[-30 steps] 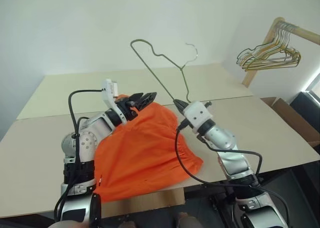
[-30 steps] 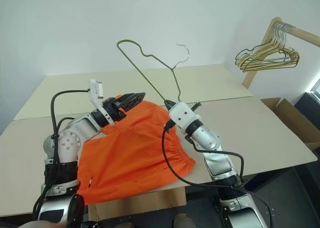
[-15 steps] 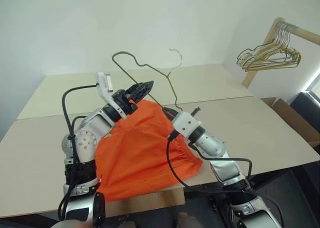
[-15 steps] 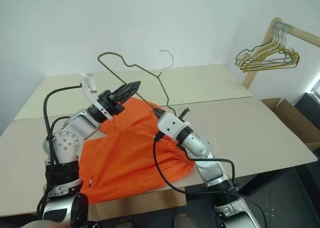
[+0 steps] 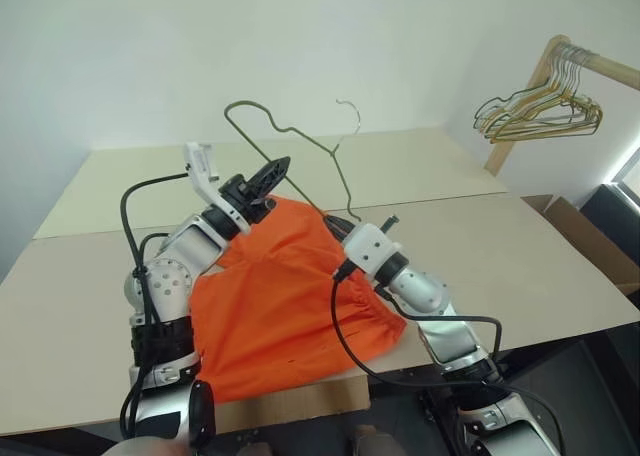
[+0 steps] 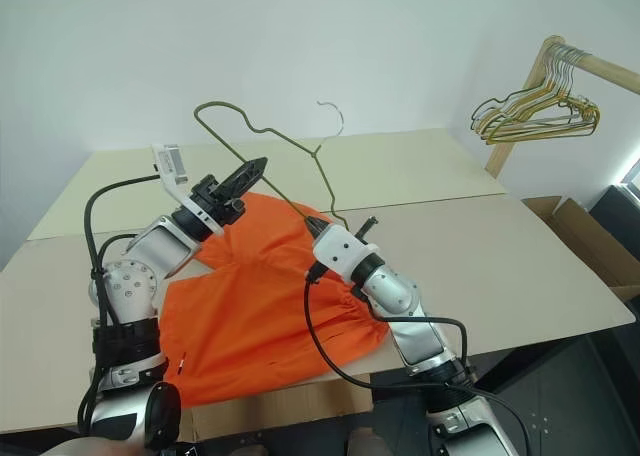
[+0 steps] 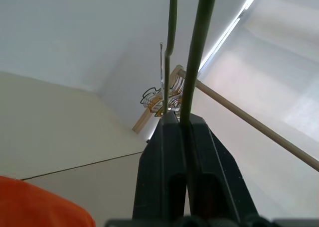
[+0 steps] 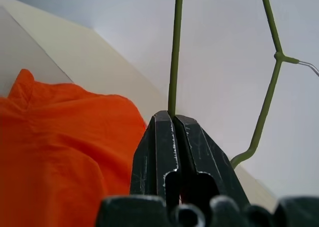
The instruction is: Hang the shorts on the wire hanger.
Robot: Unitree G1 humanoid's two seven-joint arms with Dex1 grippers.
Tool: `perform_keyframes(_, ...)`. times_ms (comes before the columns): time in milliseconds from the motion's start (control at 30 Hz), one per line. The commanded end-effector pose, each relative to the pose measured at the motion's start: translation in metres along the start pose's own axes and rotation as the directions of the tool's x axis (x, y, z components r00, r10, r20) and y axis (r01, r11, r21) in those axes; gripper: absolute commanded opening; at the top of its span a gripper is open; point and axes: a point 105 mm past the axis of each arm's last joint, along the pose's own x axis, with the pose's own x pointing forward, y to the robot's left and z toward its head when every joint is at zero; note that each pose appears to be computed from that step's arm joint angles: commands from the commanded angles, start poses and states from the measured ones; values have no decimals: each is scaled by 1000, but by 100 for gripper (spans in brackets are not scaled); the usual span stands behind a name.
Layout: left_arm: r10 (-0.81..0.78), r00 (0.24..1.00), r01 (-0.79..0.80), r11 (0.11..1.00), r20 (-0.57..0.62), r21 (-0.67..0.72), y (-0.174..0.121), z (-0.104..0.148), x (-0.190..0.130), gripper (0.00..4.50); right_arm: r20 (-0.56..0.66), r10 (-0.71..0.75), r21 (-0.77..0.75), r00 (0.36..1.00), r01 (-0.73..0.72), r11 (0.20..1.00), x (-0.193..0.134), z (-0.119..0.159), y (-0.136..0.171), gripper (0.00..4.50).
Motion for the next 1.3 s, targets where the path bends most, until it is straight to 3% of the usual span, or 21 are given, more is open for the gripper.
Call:
perform_keyframes(33, -35, 999, 31, 983, 19, 181, -12, 8, 5, 0, -22, 52, -26, 998, -53, 998, -3, 6, 2, 110)
perform_keyframes(233, -30, 996, 8, 966, 80, 258, -5, 24, 6, 0, -50, 19, 27, 999, -17, 999, -10, 0, -16, 317)
perform_keyframes(300, -72, 993, 45, 961, 90, 272, -7, 33, 3, 0, -66, 90, 171, 994, -77, 982, -16, -2, -22, 391)
perform_keyframes(367, -136, 987, 105, 950, 87, 293, -12, 41, -2, 0, -47, 241, 347, 969, -211, 914, -27, -1, -22, 448)
perform_keyframes(533, -380, 925, 362, 862, -18, 356, -33, 50, -26, 0, 59, 495, 688, 867, -394, 609, -58, -3, -38, 448)
perform_keyframes(733, -611, 791, 596, 755, -35, 273, -58, 66, -48, 0, 193, 636, 781, 748, -509, 362, -72, -8, -43, 448)
perform_keyframes(933, -657, 754, 644, 731, -24, 226, -64, 68, -46, 0, 335, 624, 760, 706, -594, 263, -56, 11, -51, 448)
perform_keyframes(1067, -658, 752, 649, 733, -28, 205, -64, 62, -44, 0, 350, 594, 747, 724, -599, 289, -42, 17, -52, 448)
perform_keyframes(1300, -655, 755, 645, 735, -31, 210, -65, 57, -38, 0, 360, 642, 726, 677, -635, 263, -39, 23, -38, 448)
